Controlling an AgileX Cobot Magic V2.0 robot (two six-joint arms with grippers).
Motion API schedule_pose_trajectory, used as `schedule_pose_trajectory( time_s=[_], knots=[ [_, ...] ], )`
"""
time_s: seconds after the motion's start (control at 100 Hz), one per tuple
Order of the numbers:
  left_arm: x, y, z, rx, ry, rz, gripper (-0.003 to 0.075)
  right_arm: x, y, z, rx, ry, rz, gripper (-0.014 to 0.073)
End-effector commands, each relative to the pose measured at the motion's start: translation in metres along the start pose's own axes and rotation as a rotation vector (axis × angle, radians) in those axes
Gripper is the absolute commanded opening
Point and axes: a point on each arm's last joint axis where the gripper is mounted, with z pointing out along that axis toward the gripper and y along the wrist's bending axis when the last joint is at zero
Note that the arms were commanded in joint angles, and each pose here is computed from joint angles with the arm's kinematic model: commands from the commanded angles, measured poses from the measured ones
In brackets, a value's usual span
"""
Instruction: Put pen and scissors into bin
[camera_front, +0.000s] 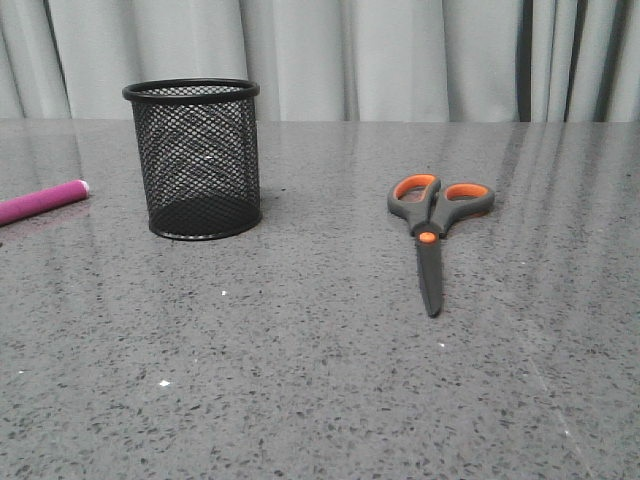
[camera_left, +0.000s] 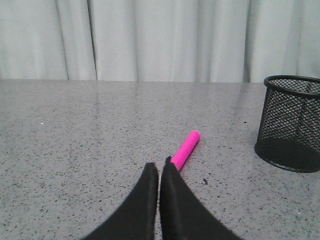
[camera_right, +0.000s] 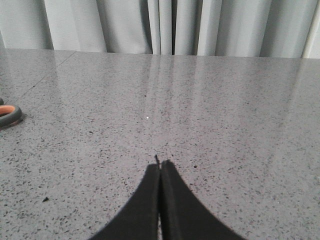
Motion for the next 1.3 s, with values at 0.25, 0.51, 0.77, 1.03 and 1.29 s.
schedule_pose_trajectory(
  time_s=[0.25, 0.51, 0.77, 1.03, 1.29],
  knots=[
    [-0.0005, 0.0002, -0.0012, 0.003, -0.080, -0.019, -0.0022, -0.0011, 0.0000, -0.0006, 0.003, -0.073, -0.003, -0.0068],
    [-0.0005, 0.0002, -0.0012, 0.003, -0.080, -0.019, -0.0021, -0.0011, 0.0000, -0.0006, 0.003, -0.073, -0.003, -0.0068],
    [-0.0005, 0.0002, -0.0012, 0.003, -0.080, -0.019, -0.0022, -0.0011, 0.0000, -0.0006, 0.003, -0.073, -0.003, -0.0068],
    [-0.0005, 0.0002, -0.0012, 0.003, -0.080, -0.019, -0.0022, -0.0034, 0.0000, -0.0008, 0.004, -0.099, -0.003, -0.0068],
    [-0.0005, 0.0002, -0.0012, 0.003, -0.080, -0.019, -0.0022, -0.0034, 0.0000, -0.0008, 0.004, -0.099, -0.003, -0.0068]
  ],
)
